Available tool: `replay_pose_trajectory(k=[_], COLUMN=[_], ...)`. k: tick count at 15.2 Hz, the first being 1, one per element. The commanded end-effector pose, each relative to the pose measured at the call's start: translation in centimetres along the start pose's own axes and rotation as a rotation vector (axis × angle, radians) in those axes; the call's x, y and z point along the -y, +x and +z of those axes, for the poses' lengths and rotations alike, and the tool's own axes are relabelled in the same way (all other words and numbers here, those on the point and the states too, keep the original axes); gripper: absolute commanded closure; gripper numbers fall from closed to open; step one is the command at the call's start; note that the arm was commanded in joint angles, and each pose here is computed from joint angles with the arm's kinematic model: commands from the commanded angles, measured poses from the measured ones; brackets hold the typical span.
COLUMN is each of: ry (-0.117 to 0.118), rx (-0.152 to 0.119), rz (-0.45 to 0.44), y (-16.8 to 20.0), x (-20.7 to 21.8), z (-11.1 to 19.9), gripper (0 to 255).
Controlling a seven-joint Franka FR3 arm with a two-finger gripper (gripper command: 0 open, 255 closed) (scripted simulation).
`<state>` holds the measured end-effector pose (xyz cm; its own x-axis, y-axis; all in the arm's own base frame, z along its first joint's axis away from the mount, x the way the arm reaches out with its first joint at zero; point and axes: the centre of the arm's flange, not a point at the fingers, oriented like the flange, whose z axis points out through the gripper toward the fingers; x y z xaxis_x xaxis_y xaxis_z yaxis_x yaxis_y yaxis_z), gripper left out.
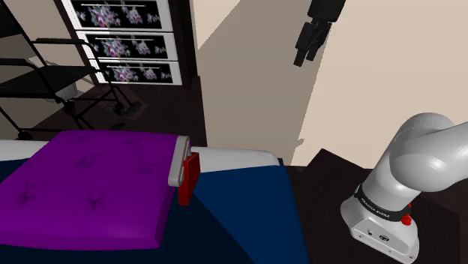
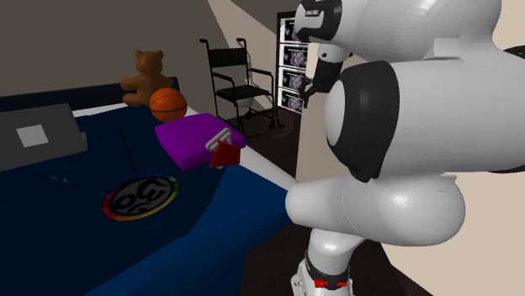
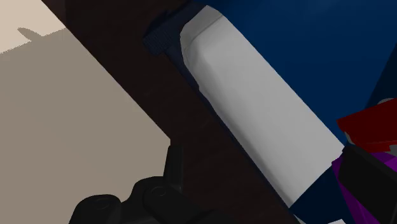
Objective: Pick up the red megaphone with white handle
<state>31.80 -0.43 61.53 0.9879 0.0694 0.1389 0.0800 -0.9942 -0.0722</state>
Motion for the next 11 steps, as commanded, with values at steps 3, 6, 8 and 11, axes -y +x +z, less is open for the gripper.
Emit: replay_pose_trajectory(k=[3, 6, 8, 11], ry=[-0.018, -0.046, -0.064, -0.092], rx=[-0.003, -0.007, -0.01, -0.014], rz=[0.029, 0.071, 0.1, 0.143], y=[0.4, 1.3, 1.9, 3.0], x=[2.7, 6.8, 9.4, 13.4], z=[0.8, 2.2, 3.2, 4.7], gripper=[0, 0, 0, 0])
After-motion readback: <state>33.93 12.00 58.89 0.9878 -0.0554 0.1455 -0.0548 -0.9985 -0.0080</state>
